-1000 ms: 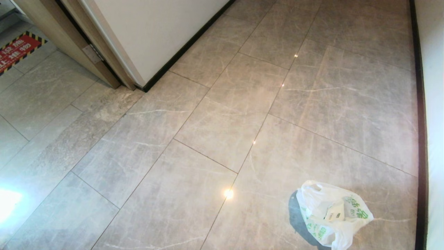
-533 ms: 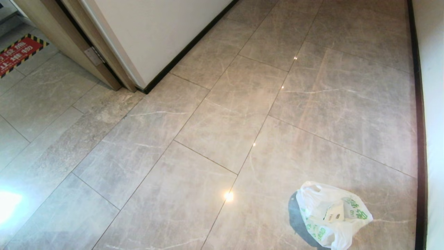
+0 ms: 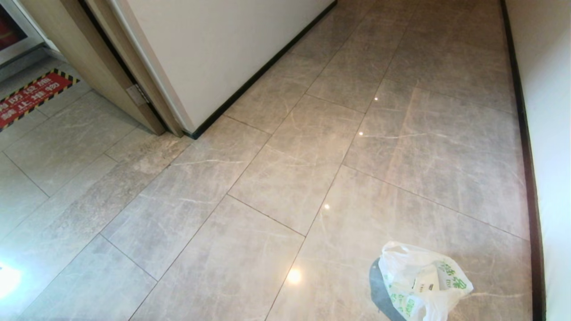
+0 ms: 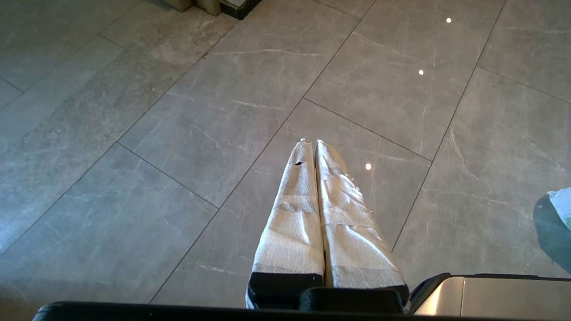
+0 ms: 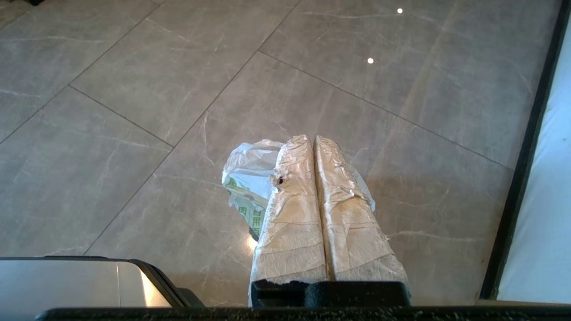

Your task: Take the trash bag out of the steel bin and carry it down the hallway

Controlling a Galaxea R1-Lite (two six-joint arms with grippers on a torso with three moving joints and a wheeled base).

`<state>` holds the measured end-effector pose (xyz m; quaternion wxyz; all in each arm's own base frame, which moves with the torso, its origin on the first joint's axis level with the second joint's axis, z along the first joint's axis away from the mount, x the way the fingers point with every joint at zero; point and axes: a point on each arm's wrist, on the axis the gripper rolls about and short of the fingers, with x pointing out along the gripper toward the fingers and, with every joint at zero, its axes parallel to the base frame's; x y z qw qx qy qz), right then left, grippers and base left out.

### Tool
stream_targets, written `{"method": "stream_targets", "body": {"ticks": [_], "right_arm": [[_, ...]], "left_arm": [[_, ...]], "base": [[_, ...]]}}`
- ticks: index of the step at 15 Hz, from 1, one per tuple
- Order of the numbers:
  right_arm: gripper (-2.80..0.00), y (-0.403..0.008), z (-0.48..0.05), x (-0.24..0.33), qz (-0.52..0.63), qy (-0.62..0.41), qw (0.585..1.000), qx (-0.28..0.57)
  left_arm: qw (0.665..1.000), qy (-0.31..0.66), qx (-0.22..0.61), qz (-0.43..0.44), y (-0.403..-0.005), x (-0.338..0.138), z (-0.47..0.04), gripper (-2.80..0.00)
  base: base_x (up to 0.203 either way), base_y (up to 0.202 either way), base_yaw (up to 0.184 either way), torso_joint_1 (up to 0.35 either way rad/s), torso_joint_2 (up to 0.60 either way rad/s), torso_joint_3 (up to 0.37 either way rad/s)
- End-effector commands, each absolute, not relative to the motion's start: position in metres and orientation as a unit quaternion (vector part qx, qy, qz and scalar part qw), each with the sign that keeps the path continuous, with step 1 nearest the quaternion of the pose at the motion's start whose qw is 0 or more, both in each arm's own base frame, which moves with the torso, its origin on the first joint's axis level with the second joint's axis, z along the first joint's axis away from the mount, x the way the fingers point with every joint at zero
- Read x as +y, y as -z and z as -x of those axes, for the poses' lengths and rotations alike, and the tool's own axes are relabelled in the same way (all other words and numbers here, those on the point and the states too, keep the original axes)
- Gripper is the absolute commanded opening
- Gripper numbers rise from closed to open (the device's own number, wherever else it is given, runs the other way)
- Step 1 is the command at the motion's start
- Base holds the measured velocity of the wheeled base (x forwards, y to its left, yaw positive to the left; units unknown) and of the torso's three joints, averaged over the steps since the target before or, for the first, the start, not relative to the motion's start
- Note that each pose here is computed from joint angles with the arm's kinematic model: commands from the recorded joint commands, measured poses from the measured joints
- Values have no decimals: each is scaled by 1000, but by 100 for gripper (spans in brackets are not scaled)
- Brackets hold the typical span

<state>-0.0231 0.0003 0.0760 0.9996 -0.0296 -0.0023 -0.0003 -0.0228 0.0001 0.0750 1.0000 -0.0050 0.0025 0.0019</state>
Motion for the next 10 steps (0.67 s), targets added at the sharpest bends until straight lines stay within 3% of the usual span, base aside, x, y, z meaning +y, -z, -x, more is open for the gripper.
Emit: {"method": "stream_targets", "body": {"ticks": [1, 10], "right_arm": [[-280, -76, 23, 0, 30, 0, 1000, -2], [-280, -76, 23, 0, 31, 0, 1000, 0]], "left_arm": [[1000, -2, 2, 5, -75, 0, 23, -280], [1000, -2, 2, 5, -75, 0, 23, -280]], "base": [[0, 0, 0, 2, 2, 207], [0, 0, 0, 3, 2, 206]]}}
